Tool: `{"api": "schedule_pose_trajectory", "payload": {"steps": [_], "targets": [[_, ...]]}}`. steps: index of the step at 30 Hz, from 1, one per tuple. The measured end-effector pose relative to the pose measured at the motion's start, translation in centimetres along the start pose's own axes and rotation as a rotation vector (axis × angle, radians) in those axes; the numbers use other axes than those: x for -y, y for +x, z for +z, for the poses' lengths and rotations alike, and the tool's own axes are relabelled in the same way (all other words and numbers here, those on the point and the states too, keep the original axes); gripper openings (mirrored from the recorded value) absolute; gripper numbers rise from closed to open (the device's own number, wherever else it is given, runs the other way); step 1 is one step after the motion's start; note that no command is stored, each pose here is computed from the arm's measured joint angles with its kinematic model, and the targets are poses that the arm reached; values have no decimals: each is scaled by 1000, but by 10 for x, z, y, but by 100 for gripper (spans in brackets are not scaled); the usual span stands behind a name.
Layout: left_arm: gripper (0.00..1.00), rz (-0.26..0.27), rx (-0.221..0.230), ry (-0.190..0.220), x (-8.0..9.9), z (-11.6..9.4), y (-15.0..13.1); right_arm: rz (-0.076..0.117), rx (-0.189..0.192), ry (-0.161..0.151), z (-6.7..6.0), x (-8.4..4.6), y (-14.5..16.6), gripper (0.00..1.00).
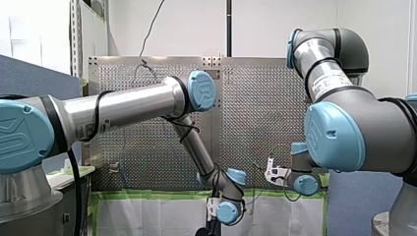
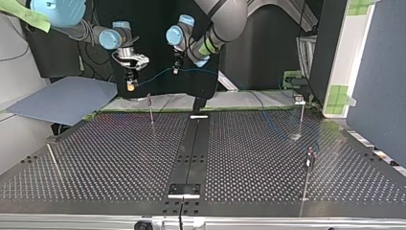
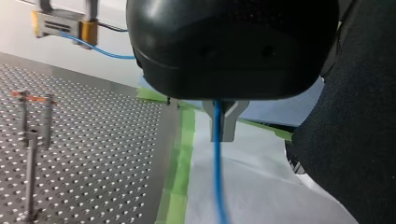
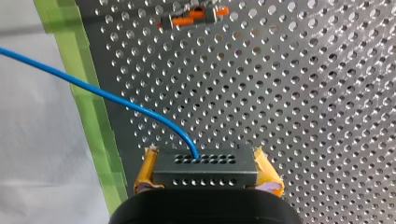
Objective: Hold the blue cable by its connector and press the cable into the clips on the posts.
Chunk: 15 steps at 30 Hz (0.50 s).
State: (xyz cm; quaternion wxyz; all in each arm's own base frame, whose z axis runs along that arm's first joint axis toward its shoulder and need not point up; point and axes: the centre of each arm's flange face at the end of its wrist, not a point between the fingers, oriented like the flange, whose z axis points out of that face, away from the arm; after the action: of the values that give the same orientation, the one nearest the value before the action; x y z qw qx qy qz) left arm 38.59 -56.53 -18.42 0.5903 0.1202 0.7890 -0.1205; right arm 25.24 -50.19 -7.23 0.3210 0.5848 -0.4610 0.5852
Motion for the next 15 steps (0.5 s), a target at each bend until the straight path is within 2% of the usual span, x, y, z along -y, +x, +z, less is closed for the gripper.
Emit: {"api": "schedule_pose_trajectory", "payload": {"steps": [6,15], "targets": [[0,-7,3,2,10,9,-6,-3,-5,-22,1,-14,2,0],[0,-43,40,-5,25,28,-35,0,-5,-16,3,-28,3,0]]}}
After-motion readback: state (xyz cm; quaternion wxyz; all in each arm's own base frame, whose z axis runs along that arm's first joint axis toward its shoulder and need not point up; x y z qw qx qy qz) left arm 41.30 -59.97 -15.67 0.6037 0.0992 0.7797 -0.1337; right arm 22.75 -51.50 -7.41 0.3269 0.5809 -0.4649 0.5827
